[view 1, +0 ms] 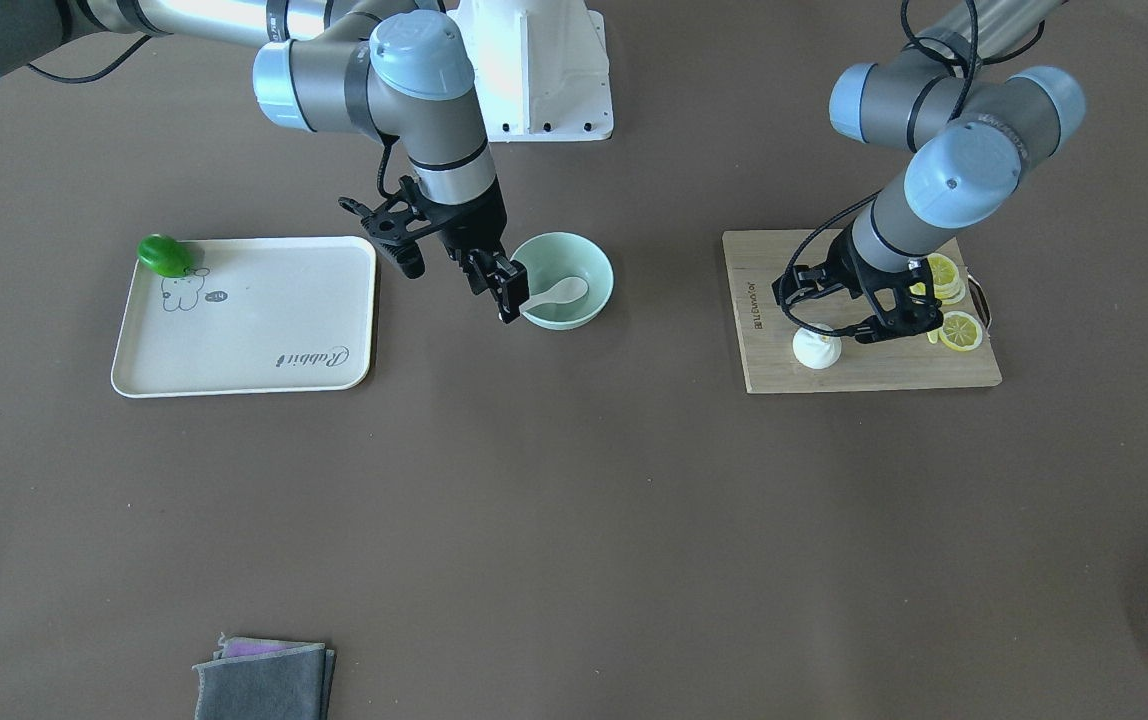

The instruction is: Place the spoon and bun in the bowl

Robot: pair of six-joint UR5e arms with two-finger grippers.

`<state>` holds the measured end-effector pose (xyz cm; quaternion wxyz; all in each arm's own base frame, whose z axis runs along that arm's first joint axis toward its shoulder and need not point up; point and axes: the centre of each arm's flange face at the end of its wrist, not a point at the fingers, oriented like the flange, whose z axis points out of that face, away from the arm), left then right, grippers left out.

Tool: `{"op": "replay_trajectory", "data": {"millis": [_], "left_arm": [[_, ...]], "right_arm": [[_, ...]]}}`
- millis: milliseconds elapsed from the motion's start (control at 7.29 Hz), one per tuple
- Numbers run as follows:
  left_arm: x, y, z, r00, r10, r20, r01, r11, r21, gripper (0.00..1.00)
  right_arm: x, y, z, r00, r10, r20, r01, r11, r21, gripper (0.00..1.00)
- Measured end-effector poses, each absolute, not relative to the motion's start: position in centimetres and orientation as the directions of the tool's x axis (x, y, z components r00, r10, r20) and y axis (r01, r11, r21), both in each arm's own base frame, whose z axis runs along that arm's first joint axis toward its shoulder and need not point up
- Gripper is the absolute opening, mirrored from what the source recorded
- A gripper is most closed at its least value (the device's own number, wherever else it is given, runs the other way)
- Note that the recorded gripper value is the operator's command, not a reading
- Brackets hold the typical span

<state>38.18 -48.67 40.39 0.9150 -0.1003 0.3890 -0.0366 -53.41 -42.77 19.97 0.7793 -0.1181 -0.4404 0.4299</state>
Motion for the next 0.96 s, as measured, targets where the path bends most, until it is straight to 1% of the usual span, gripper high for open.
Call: {"op": "replay_trajectory", "data": {"millis": [137, 274, 548, 685, 960], "left_arm": [[38.5, -49.1, 40.8, 0.703, -0.115, -0.701, -0.026, 0.982, -0.188, 0.88], [38.6, -49.3, 41.3, 0.712, -0.093, -0.696, -0.038, 0.985, -0.17, 0.71], [39.2, -50.0, 42.2, 0.724, -0.085, -0.685, -0.045, 0.984, -0.17, 0.12], [39.5, -50.3, 42.3, 0.726, -0.087, -0.682, -0.045, 0.984, -0.173, 0.0], [39.5, -50.9, 41.7, 0.721, -0.092, -0.686, -0.037, 0.985, -0.171, 0.0]], "right_arm": [[-51.7, -43.2, 20.6, 0.257, 0.768, 0.587, -0.547, 0.617, -0.567, 1.0], [-50.5, -43.1, 21.2, 0.272, 0.755, 0.597, -0.532, 0.635, -0.56, 1.0], [-48.7, -43.3, 21.7, 0.281, 0.74, 0.611, -0.52, 0.653, -0.551, 1.0], [-47.5, -43.6, 22.0, 0.289, 0.732, 0.617, -0.51, 0.664, -0.548, 1.0], [-45.5, -43.9, 22.8, 0.301, 0.715, 0.63, -0.497, 0.682, -0.537, 1.0]]}}
